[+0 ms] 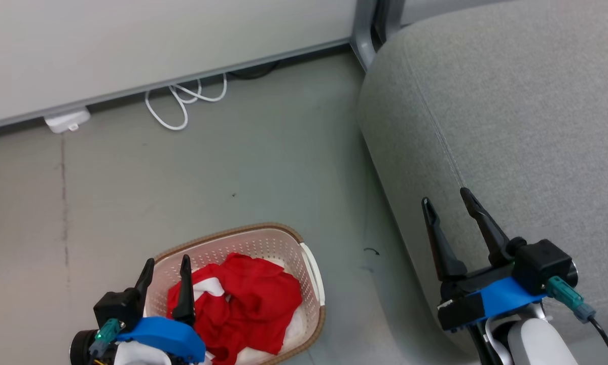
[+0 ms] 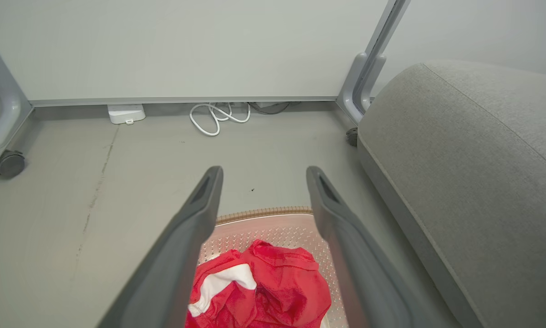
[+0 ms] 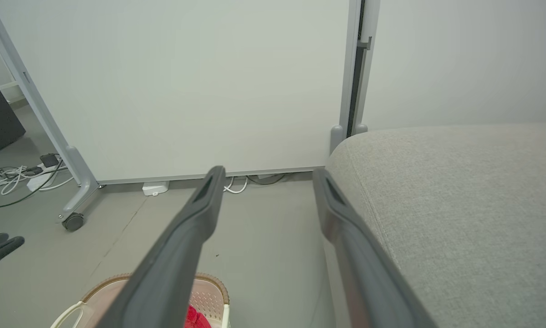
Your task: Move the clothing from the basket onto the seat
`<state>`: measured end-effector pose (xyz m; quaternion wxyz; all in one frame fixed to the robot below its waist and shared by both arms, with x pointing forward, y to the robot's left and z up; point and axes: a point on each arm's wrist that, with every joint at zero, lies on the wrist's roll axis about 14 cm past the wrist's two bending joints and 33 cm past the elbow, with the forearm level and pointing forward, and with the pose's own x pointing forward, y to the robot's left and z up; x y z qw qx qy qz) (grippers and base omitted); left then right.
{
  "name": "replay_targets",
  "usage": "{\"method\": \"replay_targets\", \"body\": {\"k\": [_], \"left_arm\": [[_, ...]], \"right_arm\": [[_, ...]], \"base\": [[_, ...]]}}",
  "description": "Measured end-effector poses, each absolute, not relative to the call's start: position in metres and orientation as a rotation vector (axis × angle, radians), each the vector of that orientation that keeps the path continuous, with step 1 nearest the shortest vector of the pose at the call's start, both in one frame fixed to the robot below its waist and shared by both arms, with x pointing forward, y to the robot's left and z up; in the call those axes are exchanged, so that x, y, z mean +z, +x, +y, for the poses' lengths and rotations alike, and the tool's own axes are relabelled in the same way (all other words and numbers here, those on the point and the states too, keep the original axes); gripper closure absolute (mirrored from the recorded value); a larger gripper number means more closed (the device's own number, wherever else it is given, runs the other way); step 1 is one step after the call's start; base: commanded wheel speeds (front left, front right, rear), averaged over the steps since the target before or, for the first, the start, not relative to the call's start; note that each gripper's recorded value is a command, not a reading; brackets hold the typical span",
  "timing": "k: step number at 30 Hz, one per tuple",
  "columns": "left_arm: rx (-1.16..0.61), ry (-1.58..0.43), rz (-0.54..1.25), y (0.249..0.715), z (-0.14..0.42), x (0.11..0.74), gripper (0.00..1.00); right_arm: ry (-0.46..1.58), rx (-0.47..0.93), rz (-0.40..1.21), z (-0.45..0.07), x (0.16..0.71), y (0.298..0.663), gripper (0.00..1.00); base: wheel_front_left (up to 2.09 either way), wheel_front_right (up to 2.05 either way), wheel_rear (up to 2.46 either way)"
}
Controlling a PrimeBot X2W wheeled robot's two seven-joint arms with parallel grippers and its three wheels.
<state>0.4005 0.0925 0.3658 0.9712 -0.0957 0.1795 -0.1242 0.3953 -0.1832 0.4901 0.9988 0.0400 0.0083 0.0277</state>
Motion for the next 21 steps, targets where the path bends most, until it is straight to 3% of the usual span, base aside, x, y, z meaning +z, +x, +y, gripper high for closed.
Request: {"method": "replay_targets", "body": {"k": [21], "left_arm": [[-0.285, -0.187, 0.923, 0.405, 0.052, 0.179, 0.00]], "right_arm": [[0.045, -0.030, 0.190, -0.217, 0.404, 0.434, 0.00]], "base": [[0.00, 0.00, 0.00]]}}
